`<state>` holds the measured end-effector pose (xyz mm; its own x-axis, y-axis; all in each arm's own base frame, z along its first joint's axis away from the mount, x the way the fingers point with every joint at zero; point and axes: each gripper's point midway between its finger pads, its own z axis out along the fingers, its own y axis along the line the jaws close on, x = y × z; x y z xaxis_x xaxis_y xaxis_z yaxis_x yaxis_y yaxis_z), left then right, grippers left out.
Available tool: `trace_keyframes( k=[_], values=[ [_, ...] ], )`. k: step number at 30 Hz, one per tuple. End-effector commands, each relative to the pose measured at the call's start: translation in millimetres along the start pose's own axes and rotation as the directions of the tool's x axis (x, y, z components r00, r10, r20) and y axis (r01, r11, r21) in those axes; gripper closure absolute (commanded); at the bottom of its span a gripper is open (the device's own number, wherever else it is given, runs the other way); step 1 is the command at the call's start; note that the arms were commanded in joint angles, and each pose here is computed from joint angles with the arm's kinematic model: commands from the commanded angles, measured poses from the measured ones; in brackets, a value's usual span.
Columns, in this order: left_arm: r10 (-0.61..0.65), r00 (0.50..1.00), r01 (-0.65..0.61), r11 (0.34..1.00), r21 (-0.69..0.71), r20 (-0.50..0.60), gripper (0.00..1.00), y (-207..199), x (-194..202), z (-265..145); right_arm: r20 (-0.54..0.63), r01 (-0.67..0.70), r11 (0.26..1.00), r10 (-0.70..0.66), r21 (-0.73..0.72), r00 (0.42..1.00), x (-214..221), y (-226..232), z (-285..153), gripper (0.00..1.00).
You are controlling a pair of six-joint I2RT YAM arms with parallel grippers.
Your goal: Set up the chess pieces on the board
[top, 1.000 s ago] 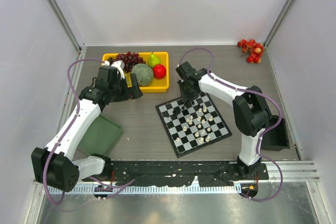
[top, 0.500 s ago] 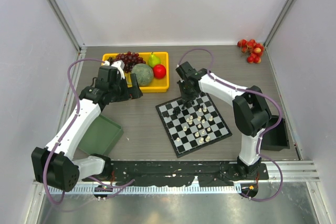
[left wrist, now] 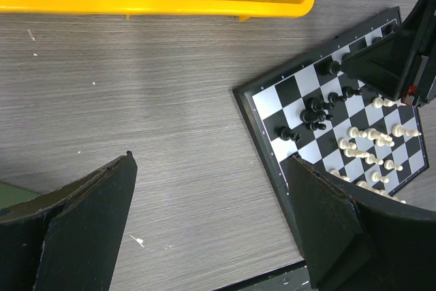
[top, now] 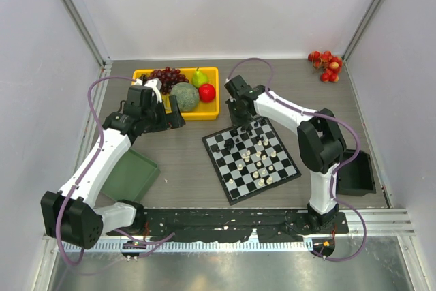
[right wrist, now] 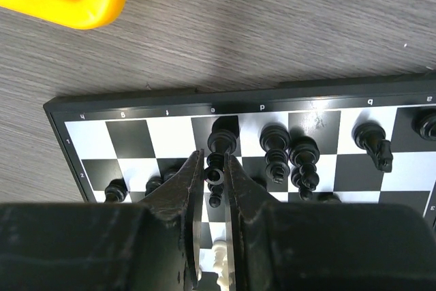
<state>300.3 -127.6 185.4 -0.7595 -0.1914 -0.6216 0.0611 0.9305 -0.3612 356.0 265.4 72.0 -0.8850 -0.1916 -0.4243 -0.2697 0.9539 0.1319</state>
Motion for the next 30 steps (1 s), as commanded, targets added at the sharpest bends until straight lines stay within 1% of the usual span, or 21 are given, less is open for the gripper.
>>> trace_keyframes(
  k=[1, 5, 17, 18, 21, 23, 25, 26, 30],
  values=[
    [0.019, 0.999, -0.020, 0.999, 0.030, 0.037, 0.00, -8.4, -11.3, -2.4, 0.046, 0.003, 1.000, -0.002, -0.023, 0.999, -17.8, 9.6, -2.2, 0.85],
    [0.019, 0.999, -0.020, 0.999, 0.028, 0.033, 0.00, -7.9, -10.7, -1.1, 0.031, 0.007, 1.000, -0.006, -0.024, 0.999, -14.7, 9.6, 3.9, 0.84],
    [0.017, 0.999, -0.017, 0.999, 0.027, 0.028, 0.00, -7.8, -10.6, 0.0, 0.017, 0.012, 1.000, -0.011, -0.027, 1.000, -7.1, 8.0, 6.2, 0.84],
    [0.014, 1.000, -0.014, 1.000, 0.027, 0.028, 0.00, -7.9, -10.6, 0.0, 0.003, 0.012, 0.998, -0.012, -0.062, 1.000, -4.1, 14.0, 5.1, 0.84],
    [0.013, 1.000, -0.014, 0.999, 0.031, 0.028, 0.00, -9.2, -10.7, -0.3, 0.003, 0.014, 0.998, -0.013, -0.065, 1.000, -2.4, 13.9, 4.4, 0.84],
    [0.014, 1.000, -0.014, 0.999, 0.030, 0.027, 0.00, -8.6, -10.8, 0.6, 0.001, 0.015, 0.998, -0.015, -0.066, 1.000, -1.4, 13.7, 3.7, 0.82],
    [0.012, 1.000, -0.013, 0.999, 0.030, 0.027, 0.00, -8.8, -11.2, 0.8, 0.006, 0.018, 0.997, -0.018, -0.071, 1.000, -2.5, 14.5, 0.8, 0.77],
    [0.011, 1.000, -0.012, 0.999, 0.032, 0.029, 0.01, -9.6, -12.3, 0.7, 0.015, 0.017, 0.997, -0.016, -0.074, 1.000, -5.3, 14.7, -1.3, 0.73],
    [0.010, 1.000, -0.011, 0.999, 0.041, 0.025, 0.00, -11.2, -11.8, 1.0, 0.060, 0.022, 0.997, -0.018, -0.070, 0.998, -17.9, 16.0, -15.7, 0.64]
  ],
)
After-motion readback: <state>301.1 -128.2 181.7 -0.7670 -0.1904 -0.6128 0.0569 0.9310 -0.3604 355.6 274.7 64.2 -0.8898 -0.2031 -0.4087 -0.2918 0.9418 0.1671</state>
